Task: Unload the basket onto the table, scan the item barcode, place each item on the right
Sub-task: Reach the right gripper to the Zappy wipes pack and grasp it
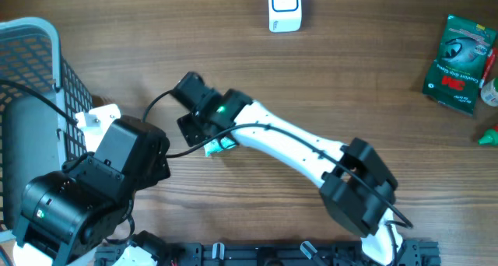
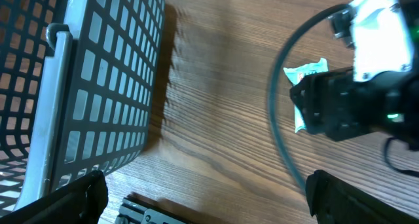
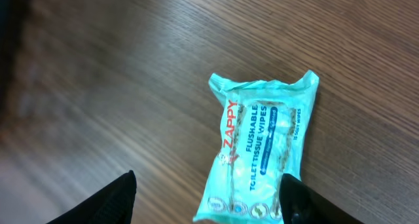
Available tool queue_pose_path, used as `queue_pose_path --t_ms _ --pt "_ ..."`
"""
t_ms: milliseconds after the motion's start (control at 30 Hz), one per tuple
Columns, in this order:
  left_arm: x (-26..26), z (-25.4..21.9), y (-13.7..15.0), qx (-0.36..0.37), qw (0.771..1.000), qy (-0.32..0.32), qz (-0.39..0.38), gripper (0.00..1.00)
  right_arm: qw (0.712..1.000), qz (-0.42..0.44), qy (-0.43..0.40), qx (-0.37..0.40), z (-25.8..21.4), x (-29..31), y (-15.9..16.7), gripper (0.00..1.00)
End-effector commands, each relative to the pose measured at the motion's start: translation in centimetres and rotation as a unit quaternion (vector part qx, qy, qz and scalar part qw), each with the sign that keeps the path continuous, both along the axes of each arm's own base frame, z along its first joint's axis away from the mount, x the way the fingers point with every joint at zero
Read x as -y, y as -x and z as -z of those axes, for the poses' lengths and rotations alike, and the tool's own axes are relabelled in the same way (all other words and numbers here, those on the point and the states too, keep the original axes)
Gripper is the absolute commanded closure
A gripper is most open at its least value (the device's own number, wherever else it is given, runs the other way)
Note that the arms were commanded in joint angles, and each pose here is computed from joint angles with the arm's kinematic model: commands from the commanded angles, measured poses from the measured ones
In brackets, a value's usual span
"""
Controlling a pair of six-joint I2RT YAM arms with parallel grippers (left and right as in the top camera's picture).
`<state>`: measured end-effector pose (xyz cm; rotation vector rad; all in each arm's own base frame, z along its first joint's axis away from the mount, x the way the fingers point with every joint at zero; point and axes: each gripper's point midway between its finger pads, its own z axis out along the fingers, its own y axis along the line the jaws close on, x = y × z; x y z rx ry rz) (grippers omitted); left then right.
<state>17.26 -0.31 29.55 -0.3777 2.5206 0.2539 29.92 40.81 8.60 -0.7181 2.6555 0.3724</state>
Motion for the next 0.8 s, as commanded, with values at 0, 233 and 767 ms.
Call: queue_pose_path --t_ms 0,233,767 --pt "-0.1 -0.1 0.0 0.004 1.000 0.003 -0.007 0.00 0.995 0.064 0.067 0.025 4.8 1.3 -1.4 0.34" --pt "-0.1 -0.1 0.0 0.004 1.000 0.003 -0.007 0.00 0.993 0.066 0.097 0.007 8.6 1.7 -1.0 0.45" --pt "-0.1 -0.1 0.0 0.004 1.000 0.003 -0.007 0.00 0.959 0.021 -0.128 -0.252 0.3 4.6 -1.1 0.95"
